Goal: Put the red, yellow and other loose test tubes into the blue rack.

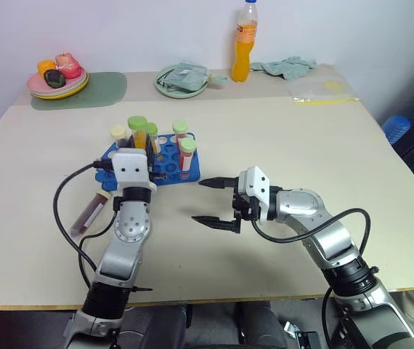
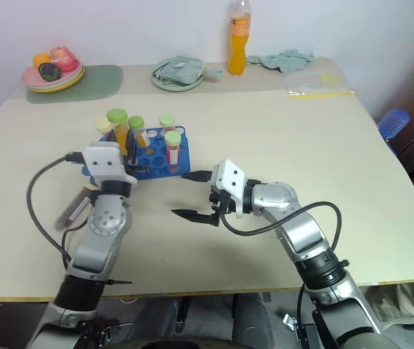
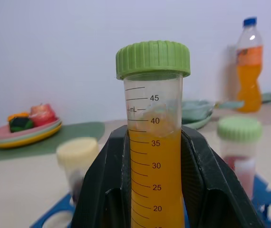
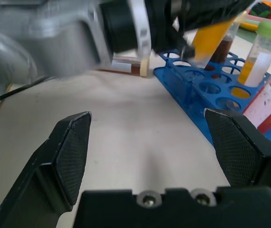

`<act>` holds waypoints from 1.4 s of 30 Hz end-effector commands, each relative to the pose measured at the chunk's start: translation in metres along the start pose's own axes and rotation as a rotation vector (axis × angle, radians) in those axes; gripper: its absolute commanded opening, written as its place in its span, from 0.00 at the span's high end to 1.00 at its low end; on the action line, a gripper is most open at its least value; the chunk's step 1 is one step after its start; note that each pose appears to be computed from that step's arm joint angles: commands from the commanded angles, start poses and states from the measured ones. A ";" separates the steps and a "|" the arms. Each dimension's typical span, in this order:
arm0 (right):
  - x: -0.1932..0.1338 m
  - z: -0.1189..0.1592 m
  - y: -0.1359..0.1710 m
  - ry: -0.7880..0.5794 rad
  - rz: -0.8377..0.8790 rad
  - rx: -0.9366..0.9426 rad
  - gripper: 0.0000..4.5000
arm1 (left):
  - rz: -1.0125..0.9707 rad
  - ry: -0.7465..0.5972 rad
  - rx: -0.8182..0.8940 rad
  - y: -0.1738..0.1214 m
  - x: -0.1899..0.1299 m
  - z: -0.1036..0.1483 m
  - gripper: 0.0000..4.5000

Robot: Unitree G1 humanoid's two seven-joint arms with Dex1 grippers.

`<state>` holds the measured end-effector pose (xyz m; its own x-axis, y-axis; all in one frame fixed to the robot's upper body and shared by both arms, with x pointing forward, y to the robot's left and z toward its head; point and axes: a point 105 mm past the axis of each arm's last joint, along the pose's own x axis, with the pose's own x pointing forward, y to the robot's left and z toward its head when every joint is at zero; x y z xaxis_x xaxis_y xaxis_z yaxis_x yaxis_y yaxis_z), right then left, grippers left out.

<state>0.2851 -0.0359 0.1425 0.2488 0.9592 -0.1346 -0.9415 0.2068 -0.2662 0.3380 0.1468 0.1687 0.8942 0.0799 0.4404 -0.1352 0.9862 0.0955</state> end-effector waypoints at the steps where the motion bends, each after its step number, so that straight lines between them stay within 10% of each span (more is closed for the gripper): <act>1: -0.002 0.013 -0.001 -0.036 -0.013 -0.045 0.06 | 0.022 -0.074 0.015 0.004 0.004 0.009 0.83; 32: 0.000 0.012 0.001 -0.039 -0.015 -0.028 0.06 | -0.005 -0.025 -0.031 -0.015 0.010 -0.024 0.83; 38: 0.001 0.012 0.002 -0.043 -0.013 -0.027 0.06 | 0.048 -0.052 -0.118 0.002 0.007 -0.010 0.18; 42: 0.000 0.012 0.002 -0.044 -0.017 -0.025 0.06 | 0.119 -0.103 -0.173 0.027 0.008 0.013 0.18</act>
<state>0.2859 -0.0355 0.1417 0.2647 0.9560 -0.1264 -0.9390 0.2257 -0.2595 0.3447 0.1623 0.1666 0.8642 0.1617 0.4764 -0.1444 0.9868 -0.0728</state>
